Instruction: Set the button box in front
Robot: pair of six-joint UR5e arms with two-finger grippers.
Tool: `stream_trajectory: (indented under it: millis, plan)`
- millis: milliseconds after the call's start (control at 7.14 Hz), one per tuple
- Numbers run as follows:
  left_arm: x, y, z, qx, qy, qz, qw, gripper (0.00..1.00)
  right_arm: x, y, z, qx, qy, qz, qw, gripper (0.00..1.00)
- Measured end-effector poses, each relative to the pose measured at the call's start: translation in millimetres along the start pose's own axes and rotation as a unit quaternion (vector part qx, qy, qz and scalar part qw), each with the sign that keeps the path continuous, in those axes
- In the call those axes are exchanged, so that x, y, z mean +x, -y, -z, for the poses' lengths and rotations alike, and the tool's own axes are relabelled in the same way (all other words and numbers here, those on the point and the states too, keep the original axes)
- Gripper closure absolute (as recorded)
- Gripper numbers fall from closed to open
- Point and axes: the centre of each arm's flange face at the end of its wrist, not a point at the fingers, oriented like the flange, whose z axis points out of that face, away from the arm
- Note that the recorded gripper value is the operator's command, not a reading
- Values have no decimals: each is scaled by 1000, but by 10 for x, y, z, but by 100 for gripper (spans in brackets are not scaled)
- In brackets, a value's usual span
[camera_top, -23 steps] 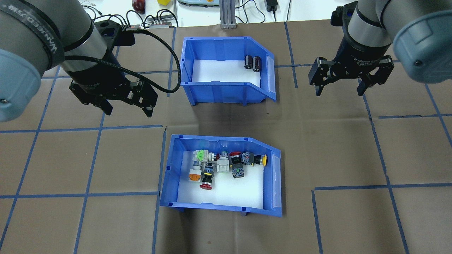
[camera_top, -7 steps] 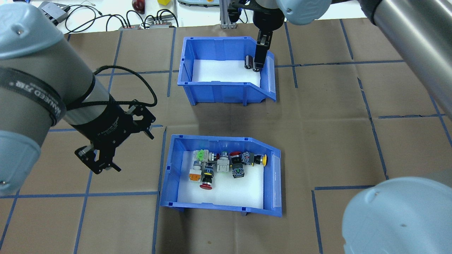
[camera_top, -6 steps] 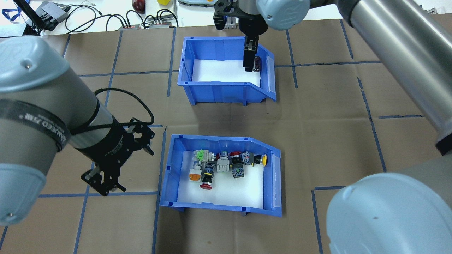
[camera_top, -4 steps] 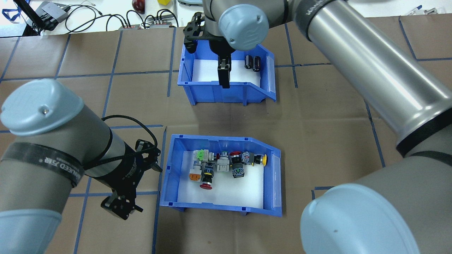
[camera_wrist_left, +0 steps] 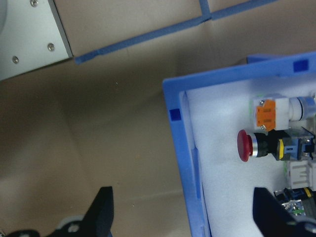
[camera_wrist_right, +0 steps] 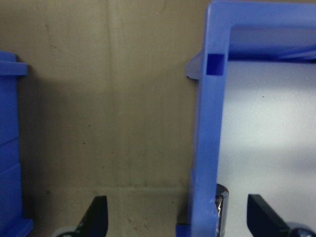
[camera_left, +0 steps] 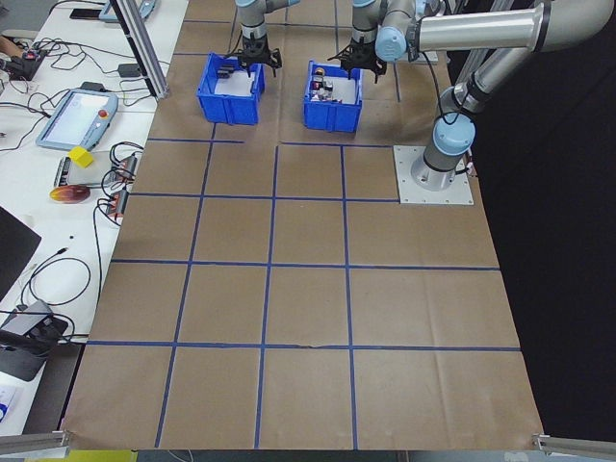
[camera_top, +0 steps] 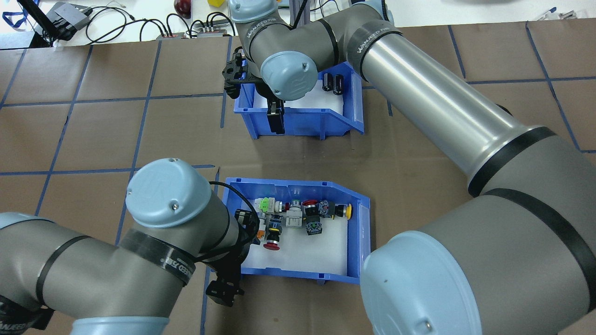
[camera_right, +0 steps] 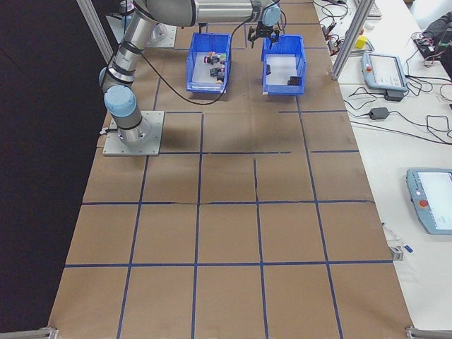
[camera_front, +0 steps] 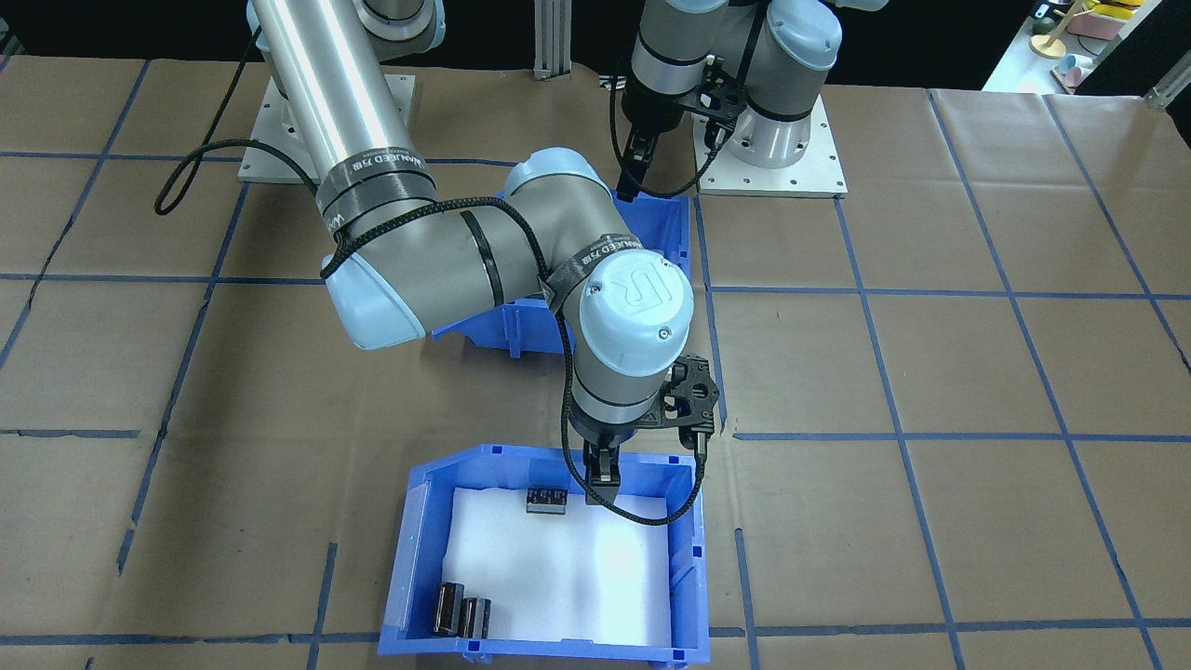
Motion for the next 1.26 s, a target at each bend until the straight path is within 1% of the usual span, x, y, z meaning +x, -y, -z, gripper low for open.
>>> stream_trajectory:
  millis: [140, 280, 420, 560, 700, 840, 980, 1120, 1260]
  plan:
    - [-26, -10, -171, 11, -6, -2, 1000, 2, 37, 13, -103, -4, -2, -1, 1000, 50]
    - [-16, 16, -264, 27, -18, -4, 999, 4, 60, 1, -146, -15, -7, -1, 1000, 73]
    - [22, 30, -303, 36, -30, -5, 999, 5, 77, -25, -151, -29, -14, 1, 999, 87]
    - [58, 35, -316, 39, -39, -3, 998, 6, 89, -45, -137, -39, -21, 3, 999, 92]
    - [78, 30, -325, 38, -44, 1, 998, 12, 97, -55, -100, -43, -26, 4, 999, 92]
    - [100, 9, -380, 37, -40, 5, 999, 18, 105, -74, -15, -44, -33, 6, 998, 92]
    - [136, -53, -486, 37, -32, 2, 999, 24, 121, -153, 120, -49, -44, 17, 998, 93]
    - [170, -141, -575, 38, -33, -4, 999, 25, 158, -322, 289, -57, -54, 30, 996, 93]
    - [187, -203, -619, 39, -38, -6, 998, 50, 230, -566, 452, -62, -59, 34, 996, 93]
